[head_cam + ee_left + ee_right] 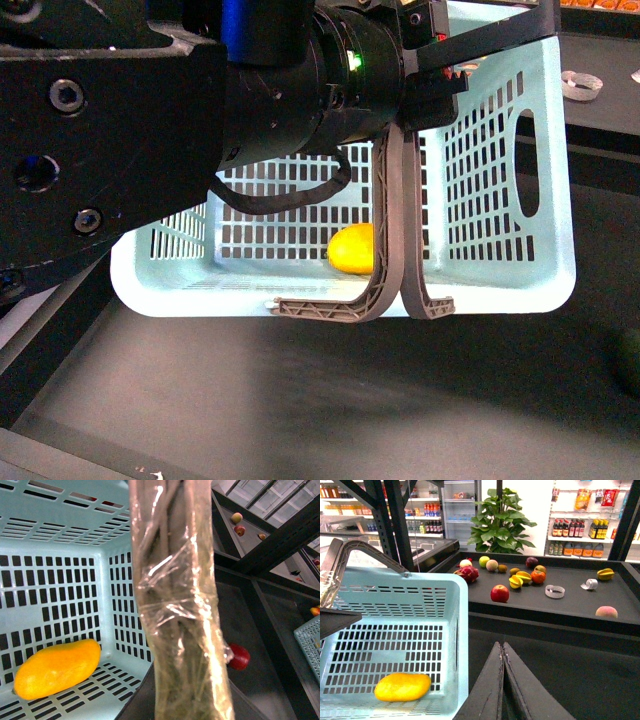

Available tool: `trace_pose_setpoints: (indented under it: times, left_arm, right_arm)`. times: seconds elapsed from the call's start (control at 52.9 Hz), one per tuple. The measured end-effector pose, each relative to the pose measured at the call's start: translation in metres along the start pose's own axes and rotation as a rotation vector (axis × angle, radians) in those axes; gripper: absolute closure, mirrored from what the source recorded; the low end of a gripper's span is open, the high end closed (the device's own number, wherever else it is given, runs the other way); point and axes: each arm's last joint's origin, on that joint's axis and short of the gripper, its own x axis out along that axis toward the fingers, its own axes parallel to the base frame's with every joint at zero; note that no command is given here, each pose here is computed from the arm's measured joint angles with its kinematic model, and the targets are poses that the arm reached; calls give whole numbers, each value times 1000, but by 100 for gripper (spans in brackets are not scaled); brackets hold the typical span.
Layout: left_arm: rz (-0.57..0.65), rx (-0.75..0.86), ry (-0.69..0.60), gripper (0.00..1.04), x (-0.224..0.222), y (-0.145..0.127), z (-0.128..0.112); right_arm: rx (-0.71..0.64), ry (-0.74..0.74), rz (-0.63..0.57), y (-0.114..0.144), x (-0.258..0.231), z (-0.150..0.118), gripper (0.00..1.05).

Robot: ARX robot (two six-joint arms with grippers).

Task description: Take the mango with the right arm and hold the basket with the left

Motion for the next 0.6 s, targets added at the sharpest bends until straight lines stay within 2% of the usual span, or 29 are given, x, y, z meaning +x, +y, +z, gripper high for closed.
trace_pose_setpoints:
  times: [0.302, 0.605]
  left_arm:
    - [-1, 0, 0, 98, 0, 0, 0]
    - [0, 3, 0, 98, 0, 0, 0]
  right_arm:
    - [-1, 34, 2, 0, -11, -10, 103]
    - [-1, 5, 2, 0, -15, -9, 103]
